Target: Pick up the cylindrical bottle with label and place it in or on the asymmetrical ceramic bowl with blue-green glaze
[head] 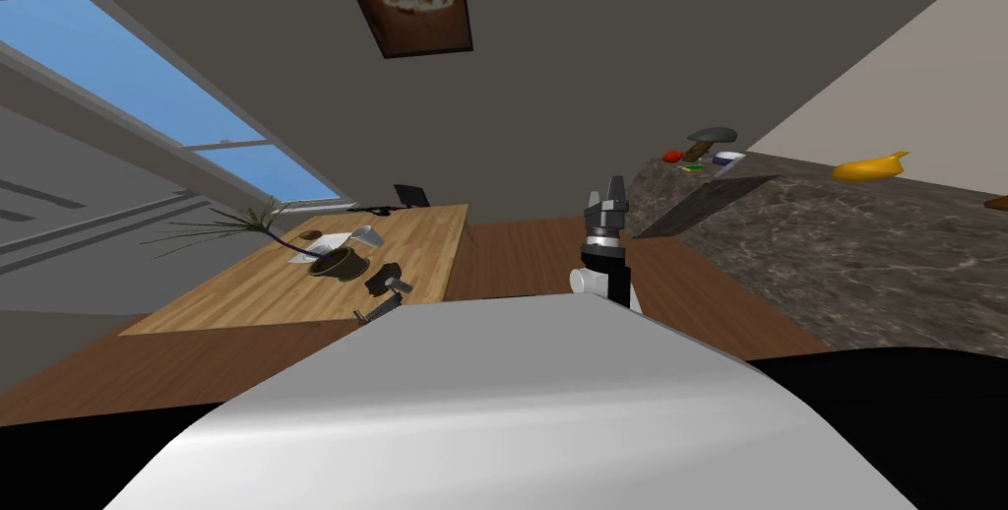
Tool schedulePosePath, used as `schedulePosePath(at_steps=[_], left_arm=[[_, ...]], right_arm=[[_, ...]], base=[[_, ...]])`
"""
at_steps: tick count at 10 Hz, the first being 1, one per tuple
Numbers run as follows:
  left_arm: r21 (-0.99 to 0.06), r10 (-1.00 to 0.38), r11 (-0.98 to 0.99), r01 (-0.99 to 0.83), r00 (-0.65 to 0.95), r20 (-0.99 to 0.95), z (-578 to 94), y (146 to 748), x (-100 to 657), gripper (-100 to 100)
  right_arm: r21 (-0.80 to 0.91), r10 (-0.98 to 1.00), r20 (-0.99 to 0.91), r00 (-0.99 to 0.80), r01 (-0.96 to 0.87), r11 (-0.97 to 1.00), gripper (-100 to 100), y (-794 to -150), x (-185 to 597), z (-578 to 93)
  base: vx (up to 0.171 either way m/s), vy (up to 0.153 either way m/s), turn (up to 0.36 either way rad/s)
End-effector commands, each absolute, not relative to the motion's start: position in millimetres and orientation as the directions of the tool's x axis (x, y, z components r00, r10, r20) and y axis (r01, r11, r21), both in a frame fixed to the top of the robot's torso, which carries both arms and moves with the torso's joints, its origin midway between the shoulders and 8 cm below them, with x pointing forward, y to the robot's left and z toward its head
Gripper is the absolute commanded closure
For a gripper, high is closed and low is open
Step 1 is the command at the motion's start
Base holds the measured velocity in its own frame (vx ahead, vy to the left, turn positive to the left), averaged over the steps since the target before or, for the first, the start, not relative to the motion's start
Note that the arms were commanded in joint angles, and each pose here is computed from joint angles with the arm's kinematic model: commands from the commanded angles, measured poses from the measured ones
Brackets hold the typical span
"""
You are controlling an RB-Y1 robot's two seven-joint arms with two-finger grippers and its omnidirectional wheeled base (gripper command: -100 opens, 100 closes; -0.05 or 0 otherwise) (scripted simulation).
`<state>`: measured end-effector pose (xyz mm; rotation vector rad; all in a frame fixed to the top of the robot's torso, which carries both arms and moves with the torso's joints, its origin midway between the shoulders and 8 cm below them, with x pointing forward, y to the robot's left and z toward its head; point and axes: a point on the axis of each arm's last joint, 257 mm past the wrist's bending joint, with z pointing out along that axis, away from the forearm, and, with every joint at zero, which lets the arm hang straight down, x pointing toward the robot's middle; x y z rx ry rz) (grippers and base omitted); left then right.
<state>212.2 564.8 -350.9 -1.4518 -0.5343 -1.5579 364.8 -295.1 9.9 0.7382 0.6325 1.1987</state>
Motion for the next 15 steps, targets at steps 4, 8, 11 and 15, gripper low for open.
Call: schedulePosePath(at_steps=[4,8,11,15], left_arm=[[-0.189,-0.225,-0.465,0.865,0.092,0.97,-380.6,559.9,187.0,-100],[-0.116,-0.106,-0.42,0.9,0.079,0.991,-420.4,539.1,155.4,-100],[-0.089,-0.062,-0.402,0.911,0.07,0.996,-434.1,526.9,145.8,-100],[-0.086,-0.058,-0.351,0.932,0.07,0.996,-430.6,525.8,146.8,-100]], right_arm=[[0.788,0.967,-0.048,0.25,-0.586,0.191,0,-295.0,364.9,9.9],[0.788,0.967,-0.048,0.25,-0.586,0.191,0,-295.1,364.8,9.9],[0.788,0.967,-0.048,0.25,-0.586,0.191,0,-295.1,364.8,9.9],[0.787,0.967,-0.048,0.25,-0.586,0.191,0,-295.0,364.9,10.0]], base=[[0.108,0.004,-0.011],[0.15,0.054,-0.014],[0.117,0.072,0.0],[-0.042,0.052,-0.122]])
